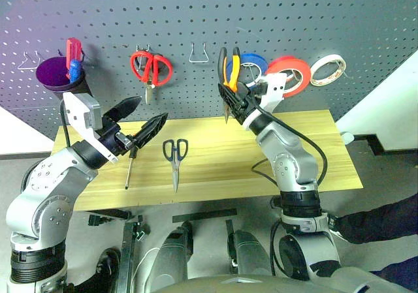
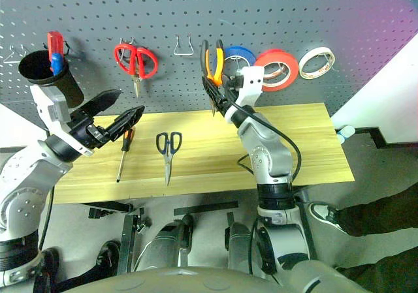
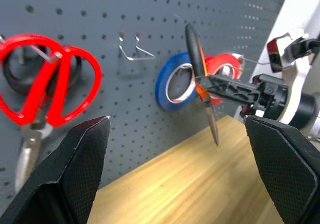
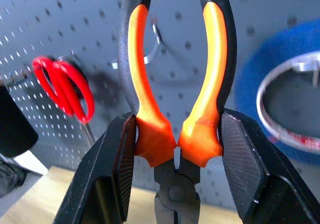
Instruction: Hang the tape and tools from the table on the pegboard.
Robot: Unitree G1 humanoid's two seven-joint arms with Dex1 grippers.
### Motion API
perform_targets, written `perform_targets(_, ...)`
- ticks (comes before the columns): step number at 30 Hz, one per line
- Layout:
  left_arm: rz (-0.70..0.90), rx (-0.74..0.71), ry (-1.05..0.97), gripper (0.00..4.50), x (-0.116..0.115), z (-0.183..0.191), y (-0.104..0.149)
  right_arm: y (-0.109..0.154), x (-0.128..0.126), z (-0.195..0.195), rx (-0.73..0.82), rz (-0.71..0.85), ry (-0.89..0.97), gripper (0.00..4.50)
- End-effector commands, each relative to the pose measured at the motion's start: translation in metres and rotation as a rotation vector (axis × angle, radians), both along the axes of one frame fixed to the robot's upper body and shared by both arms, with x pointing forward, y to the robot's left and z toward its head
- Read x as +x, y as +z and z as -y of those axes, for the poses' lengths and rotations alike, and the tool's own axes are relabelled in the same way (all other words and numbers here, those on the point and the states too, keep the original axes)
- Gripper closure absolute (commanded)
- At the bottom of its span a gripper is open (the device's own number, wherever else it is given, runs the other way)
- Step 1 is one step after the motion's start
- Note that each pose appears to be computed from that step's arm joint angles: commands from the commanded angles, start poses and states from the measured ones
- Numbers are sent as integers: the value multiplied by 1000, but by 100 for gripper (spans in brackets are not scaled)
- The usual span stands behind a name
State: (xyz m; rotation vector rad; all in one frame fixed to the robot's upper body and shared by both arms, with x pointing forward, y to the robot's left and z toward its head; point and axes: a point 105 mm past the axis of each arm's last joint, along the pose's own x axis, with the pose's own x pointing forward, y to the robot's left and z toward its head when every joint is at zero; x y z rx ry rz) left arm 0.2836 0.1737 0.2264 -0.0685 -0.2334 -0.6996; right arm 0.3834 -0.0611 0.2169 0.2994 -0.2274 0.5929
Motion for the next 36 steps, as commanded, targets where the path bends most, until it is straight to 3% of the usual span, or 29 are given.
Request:
perform_targets(1,70,-15,-14,0,-5,5,16,33,-3,-5,39,124,23,239)
perform_targets(15,114,-36,-8,0,-5,8,34,59,8,-20,72,203,44,239)
perform_targets(36,83,-45,11,0,-8,9,23,100,15,-45,127,322,79,239)
